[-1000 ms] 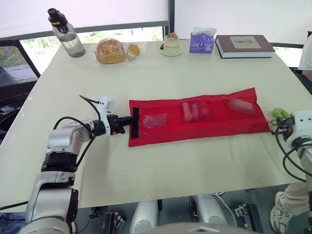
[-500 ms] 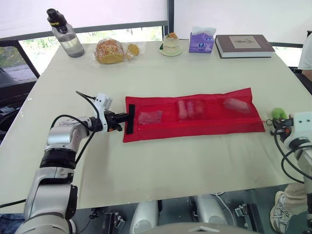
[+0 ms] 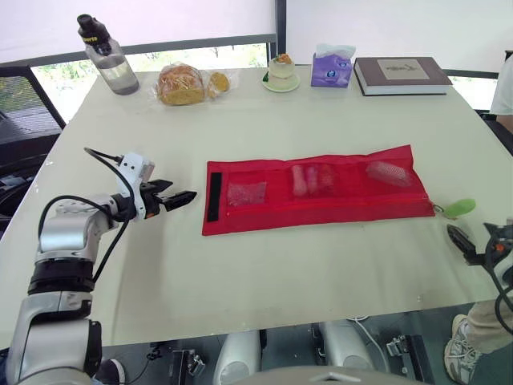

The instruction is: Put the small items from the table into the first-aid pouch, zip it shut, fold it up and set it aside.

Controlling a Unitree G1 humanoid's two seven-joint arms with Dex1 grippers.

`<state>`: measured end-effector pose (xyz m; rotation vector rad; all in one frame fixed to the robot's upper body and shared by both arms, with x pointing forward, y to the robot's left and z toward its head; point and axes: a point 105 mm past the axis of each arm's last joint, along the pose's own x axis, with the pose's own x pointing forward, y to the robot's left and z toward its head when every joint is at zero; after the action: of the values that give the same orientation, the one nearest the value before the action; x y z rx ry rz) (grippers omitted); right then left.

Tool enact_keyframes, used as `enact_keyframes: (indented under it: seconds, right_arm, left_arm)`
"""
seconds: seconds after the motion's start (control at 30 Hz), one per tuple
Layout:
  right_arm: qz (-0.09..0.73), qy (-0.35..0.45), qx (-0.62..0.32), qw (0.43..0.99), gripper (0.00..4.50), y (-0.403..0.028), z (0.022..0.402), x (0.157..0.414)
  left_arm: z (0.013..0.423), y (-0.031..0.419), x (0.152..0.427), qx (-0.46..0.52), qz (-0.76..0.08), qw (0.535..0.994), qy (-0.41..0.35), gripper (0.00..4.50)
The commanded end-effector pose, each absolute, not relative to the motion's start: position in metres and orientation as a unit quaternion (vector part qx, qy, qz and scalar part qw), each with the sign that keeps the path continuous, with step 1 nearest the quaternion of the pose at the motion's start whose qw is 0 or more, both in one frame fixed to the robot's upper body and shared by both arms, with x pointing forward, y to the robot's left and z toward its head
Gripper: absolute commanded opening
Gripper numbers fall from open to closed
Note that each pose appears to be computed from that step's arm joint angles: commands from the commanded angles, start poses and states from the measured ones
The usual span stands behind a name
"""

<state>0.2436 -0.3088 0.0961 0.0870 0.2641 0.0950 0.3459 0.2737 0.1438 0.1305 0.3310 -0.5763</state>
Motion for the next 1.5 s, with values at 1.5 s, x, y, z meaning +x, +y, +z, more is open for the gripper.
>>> enact_keyframes:
  seconds: [1.5]
  right_arm:
    - [-0.064,0.092,0.322,0.94,4.5,-0.278,0.114,0.312]
  left_arm:
    - [0.246,0.108,0.27,0.213,-0.614,0.757,-0.061,4.46]
